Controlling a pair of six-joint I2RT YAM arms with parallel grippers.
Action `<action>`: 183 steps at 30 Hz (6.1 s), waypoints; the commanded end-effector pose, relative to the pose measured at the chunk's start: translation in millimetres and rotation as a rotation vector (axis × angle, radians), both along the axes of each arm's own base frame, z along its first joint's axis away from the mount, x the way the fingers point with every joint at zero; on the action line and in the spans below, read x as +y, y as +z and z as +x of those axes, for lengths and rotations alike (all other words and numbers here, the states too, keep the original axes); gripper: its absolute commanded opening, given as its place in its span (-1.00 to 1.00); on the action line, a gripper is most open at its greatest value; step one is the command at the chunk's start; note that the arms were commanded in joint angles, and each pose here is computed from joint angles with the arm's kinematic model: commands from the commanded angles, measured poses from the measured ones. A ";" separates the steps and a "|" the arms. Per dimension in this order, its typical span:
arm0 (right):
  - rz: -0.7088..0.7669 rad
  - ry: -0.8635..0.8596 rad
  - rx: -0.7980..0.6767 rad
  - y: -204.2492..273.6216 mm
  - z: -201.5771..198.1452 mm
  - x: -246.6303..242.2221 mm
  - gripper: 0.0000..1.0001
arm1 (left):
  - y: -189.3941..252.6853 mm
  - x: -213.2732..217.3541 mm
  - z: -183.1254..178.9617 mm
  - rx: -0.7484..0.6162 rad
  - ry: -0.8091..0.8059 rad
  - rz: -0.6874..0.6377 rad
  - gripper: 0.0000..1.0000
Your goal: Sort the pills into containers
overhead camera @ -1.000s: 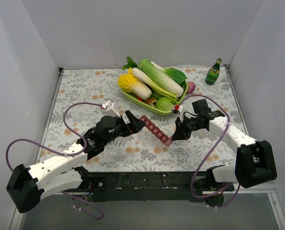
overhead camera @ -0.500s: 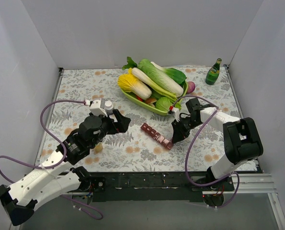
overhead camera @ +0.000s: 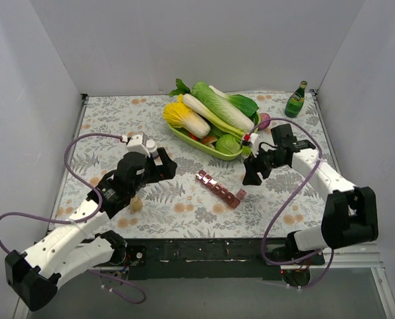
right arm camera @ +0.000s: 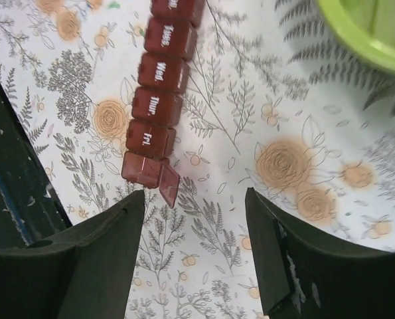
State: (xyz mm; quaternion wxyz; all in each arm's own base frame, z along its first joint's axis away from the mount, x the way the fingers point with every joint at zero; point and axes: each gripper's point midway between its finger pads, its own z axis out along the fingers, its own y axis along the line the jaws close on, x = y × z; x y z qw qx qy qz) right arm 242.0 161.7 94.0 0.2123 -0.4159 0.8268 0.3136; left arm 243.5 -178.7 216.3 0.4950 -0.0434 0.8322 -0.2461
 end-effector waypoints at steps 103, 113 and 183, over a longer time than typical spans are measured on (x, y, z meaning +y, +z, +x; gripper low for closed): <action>0.460 0.262 -0.186 81.0 -49.5 129.9 -0.17 | -0.3 -161.4 -15.0 0.213 -0.591 -0.396 -0.72; 0.518 0.361 -0.227 91.8 -66.1 122.7 -0.85 | 23.6 -158.5 -24.6 0.213 -0.594 -0.477 0.29; 0.347 0.373 -0.419 64.9 -58.2 97.6 -0.95 | -35.3 -143.2 -42.4 0.762 -0.216 -0.514 -1.00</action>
